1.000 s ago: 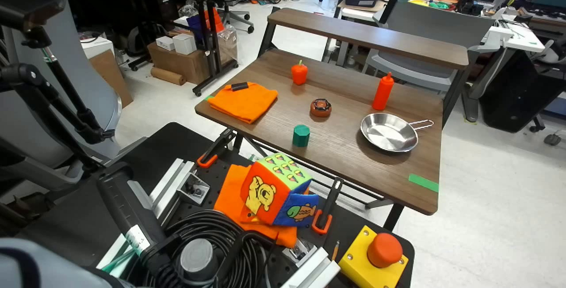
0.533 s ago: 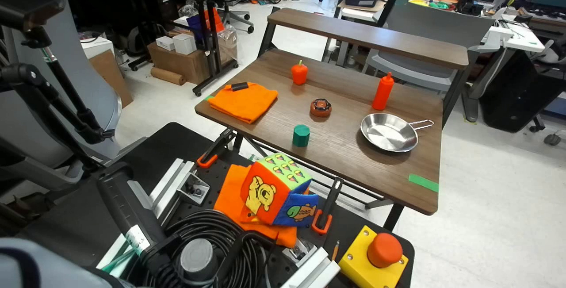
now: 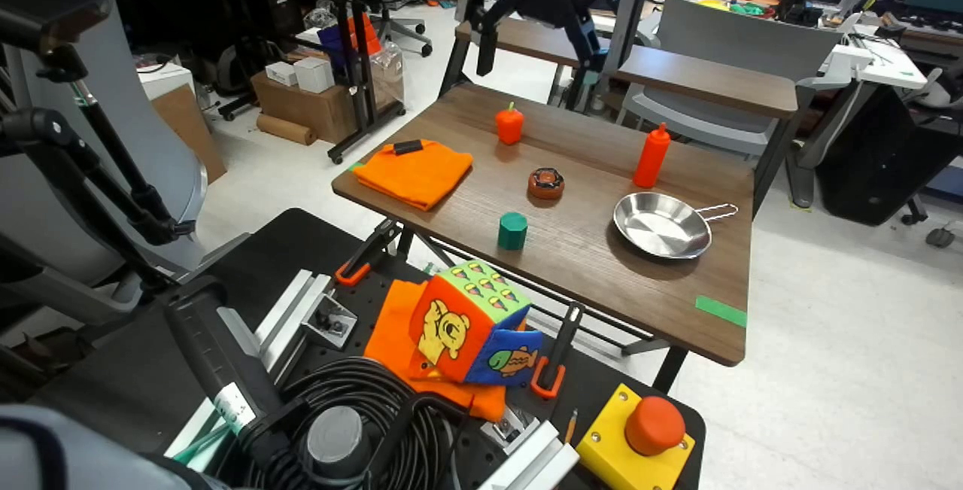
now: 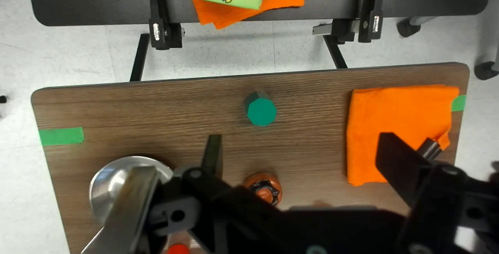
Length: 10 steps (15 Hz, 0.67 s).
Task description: Move the green block forward
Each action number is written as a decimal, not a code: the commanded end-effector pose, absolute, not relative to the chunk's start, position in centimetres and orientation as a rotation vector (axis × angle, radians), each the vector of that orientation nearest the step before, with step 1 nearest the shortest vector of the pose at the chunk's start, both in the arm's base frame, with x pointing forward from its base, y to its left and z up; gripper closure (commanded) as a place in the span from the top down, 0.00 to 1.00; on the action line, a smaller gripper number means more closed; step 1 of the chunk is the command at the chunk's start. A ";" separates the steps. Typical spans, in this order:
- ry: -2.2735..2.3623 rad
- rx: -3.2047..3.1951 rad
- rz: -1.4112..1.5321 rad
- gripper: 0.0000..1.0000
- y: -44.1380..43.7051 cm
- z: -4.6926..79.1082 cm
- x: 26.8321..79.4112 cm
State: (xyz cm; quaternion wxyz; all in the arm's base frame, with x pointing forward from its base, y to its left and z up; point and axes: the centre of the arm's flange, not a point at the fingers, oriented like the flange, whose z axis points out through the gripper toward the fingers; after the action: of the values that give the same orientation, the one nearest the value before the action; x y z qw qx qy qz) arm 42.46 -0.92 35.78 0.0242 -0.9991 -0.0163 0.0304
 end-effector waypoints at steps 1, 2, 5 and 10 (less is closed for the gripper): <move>-0.015 -3.133 0.170 1.00 0.3 31.7 46.6; -0.019 -3.137 0.203 1.00 0.4 30.7 47.0; -0.025 -3.153 0.300 1.00 0.8 27.8 47.9; -0.051 -3.179 0.417 1.00 1.2 23.0 49.7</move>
State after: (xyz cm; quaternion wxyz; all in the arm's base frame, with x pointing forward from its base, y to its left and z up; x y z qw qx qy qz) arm 47.45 0.49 25.35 -0.0174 -0.9925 -0.0132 0.1199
